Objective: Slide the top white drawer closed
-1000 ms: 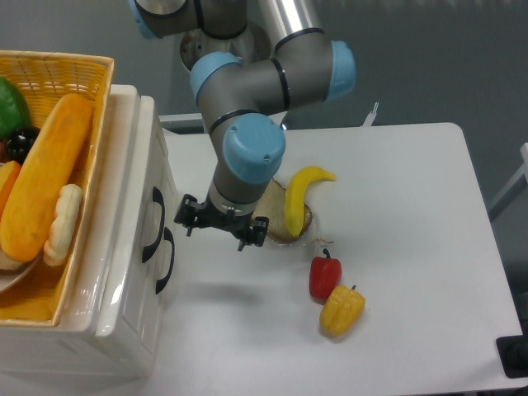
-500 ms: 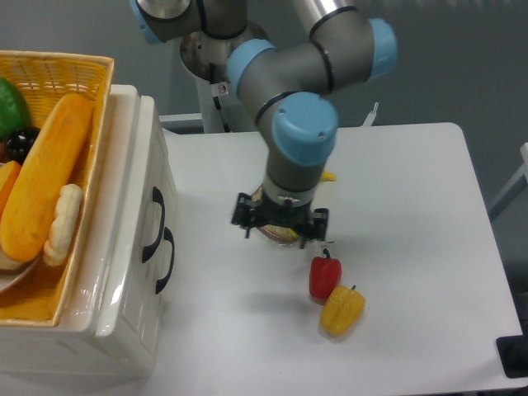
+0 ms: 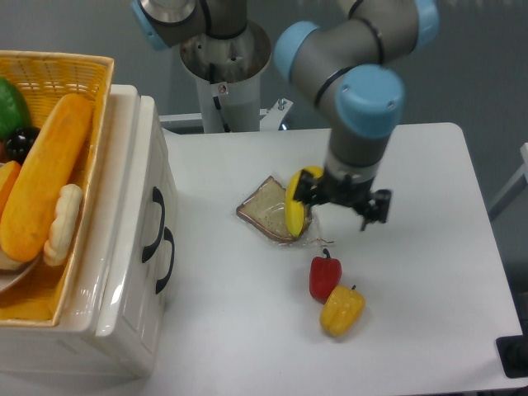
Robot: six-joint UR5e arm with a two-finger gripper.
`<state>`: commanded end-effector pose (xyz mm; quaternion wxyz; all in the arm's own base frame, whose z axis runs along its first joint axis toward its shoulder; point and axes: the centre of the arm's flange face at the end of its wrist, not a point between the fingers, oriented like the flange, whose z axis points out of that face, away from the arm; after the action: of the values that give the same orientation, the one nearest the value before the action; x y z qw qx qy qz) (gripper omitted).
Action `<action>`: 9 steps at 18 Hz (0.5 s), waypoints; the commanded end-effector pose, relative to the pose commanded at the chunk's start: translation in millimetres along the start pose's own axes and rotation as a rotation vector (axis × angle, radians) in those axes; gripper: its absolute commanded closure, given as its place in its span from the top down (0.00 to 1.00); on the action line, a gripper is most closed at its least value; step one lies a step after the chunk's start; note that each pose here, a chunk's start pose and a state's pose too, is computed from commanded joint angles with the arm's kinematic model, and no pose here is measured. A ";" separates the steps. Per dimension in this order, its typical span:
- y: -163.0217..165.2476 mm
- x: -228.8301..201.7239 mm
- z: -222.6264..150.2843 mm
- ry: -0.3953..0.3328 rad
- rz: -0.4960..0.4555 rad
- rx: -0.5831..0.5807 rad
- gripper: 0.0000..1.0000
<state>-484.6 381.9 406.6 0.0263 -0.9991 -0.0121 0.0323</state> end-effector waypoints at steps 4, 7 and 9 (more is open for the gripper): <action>28.0 -7.5 -17.6 -0.036 0.071 -0.024 1.00; 51.3 -7.1 -24.4 -0.027 0.091 -0.059 1.00; 68.3 -6.9 -27.3 -0.017 0.123 -0.065 1.00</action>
<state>-488.1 312.1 430.6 -0.0082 -0.9979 0.0482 0.0417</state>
